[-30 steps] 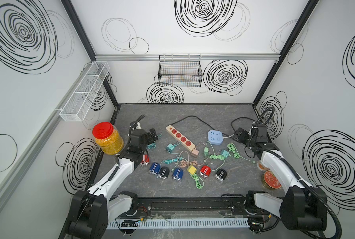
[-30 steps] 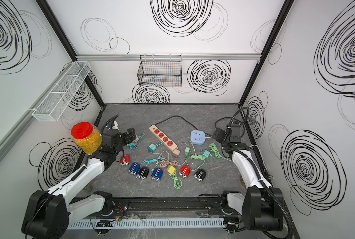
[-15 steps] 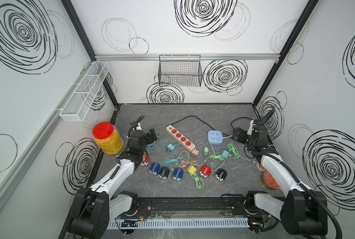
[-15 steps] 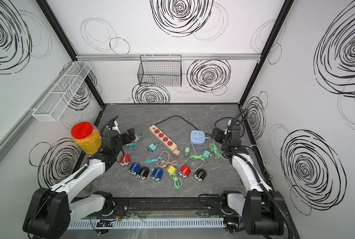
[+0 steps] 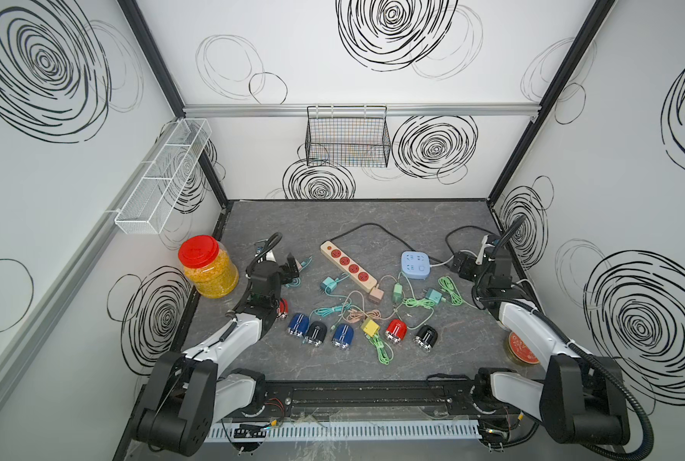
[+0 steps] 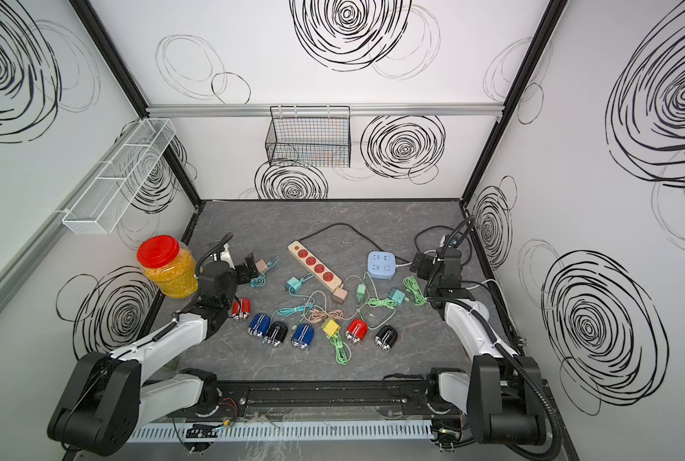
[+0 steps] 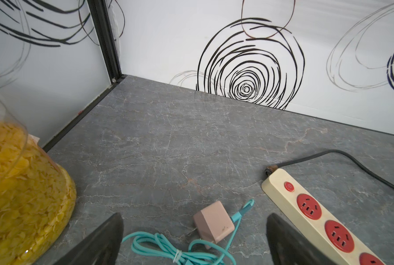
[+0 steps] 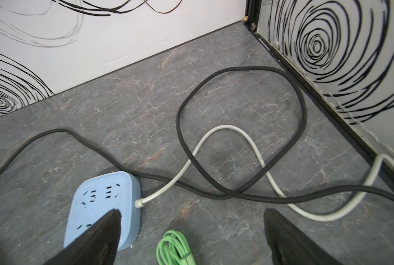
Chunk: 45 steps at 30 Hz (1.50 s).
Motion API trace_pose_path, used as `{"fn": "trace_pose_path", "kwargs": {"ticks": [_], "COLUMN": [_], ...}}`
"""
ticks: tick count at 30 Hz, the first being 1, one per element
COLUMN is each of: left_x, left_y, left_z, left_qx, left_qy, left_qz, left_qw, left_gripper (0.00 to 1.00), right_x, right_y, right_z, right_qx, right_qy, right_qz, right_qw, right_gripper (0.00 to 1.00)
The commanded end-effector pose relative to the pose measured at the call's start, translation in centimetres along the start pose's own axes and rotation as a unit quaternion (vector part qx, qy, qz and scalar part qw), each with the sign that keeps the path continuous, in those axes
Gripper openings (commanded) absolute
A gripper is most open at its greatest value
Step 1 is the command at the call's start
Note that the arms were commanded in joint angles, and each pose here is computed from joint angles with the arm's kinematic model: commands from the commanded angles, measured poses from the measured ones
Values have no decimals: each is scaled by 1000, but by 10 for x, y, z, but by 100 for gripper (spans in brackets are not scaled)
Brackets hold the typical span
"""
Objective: Unplug the electric shaver
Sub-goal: Reset both arms
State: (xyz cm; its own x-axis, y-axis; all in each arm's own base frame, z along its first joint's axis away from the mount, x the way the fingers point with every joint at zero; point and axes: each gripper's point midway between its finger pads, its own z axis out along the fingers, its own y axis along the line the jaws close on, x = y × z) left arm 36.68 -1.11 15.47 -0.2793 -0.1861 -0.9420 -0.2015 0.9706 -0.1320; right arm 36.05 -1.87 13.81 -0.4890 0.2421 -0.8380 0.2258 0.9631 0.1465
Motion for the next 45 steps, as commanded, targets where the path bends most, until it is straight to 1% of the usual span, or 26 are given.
{"fn": "trace_pose_path", "kwargs": {"ticks": [1, 7, 12, 17, 22, 26, 31, 37, 39, 42, 45], "left_x": [-25, -26, -30, -31, -23, -16, -11, -8, -6, 0, 5], "left_y": [7, 11, 26, 37, 50, 53, 53, 45, 38, 30, 24], "left_z": [-3, 1, -4, -4, -3, -1, 10, 17, 19, 20, 17], "left_qx": [-13, -21, -29, -44, -72, -71, -75, -53, -32, 0, 21], "left_qy": [-57, -59, -78, -86, -80, -87, -81, -85, -83, -99, -95], "left_qz": [8, 19, -7, -12, -2, -3, 22, 41, 53, 59, 71], "left_qw": [998, 998, 997, 995, 994, 994, 994, 994, 995, 993, 993], "left_gripper": [99, 99, 99, 99, 99, 99, 99, 99, 99, 99, 99], "right_x": [-26, -24, -22, -25, -21, -19, -17, -16, -16, -14, -12], "right_y": [-9, -14, -12, -10, -11, -9, -12, -16, -16, -16, -18], "right_z": [-5, -2, -8, -11, -11, -10, -7, -11, -11, -11, -11], "right_qx": [19, 15, 5, 0, 1, -2, 7, 18, 17, 14, 18], "right_qy": [-54, -48, -55, -60, -57, -57, -58, -74, -77, -82, -87], "right_qz": [-7, 0, 0, 2, 2, 0, -2, -5, -10, -12, -14], "right_qw": [998, 999, 998, 998, 998, 998, 998, 997, 997, 996, 996], "right_gripper": [100, 100, 100, 100, 100, 100, 100, 100, 99, 100, 99]}}
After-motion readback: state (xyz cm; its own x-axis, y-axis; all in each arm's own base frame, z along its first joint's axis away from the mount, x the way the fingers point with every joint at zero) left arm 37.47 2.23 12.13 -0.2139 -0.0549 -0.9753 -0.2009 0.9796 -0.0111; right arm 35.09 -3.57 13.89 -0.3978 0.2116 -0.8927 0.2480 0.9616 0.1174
